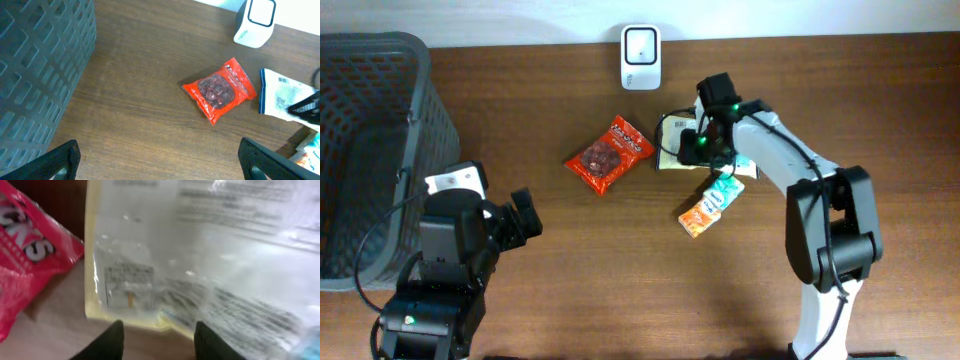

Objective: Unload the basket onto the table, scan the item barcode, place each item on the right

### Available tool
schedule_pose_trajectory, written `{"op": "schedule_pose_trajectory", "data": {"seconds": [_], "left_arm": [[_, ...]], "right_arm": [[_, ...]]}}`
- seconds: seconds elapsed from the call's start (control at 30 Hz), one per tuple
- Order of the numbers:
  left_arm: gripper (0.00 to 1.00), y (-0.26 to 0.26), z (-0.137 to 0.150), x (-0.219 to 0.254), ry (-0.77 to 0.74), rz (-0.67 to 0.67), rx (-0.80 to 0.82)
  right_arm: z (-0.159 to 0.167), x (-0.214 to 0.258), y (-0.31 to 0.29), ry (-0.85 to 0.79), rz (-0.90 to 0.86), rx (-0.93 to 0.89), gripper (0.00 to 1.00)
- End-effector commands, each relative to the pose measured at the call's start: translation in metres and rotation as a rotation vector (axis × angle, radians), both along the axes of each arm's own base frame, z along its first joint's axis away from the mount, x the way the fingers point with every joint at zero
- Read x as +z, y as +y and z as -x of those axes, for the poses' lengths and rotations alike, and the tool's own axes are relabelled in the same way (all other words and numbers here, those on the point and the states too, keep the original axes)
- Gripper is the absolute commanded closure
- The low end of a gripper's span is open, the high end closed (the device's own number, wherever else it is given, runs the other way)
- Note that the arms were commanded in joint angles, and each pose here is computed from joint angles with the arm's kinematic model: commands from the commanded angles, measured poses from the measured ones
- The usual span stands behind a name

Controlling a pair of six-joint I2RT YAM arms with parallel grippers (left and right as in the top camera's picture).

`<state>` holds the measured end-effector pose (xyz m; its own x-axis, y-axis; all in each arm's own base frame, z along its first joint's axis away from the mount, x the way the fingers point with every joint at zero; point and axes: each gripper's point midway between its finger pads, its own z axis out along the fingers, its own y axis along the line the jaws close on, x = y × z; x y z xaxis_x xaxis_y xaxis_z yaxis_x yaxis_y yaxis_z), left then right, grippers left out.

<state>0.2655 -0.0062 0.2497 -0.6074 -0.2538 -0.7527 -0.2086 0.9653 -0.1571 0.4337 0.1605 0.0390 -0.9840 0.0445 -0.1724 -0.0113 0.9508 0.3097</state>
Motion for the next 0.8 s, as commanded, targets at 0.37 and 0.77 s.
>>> {"op": "schedule_pose_trajectory", "data": {"seconds": [0.37,0.77], "left_arm": [[0.01,0.001,0.001,0.000,-0.004,0.010,0.009],[0.01,0.001,0.001,0.000,-0.004,0.010,0.009]], "right_arm": [[-0.025,-0.035,-0.087,-0.038,0.225,-0.188,0.55],[-0.021,0.049,-0.048,-0.117,0.054,-0.122,0.39]]}}
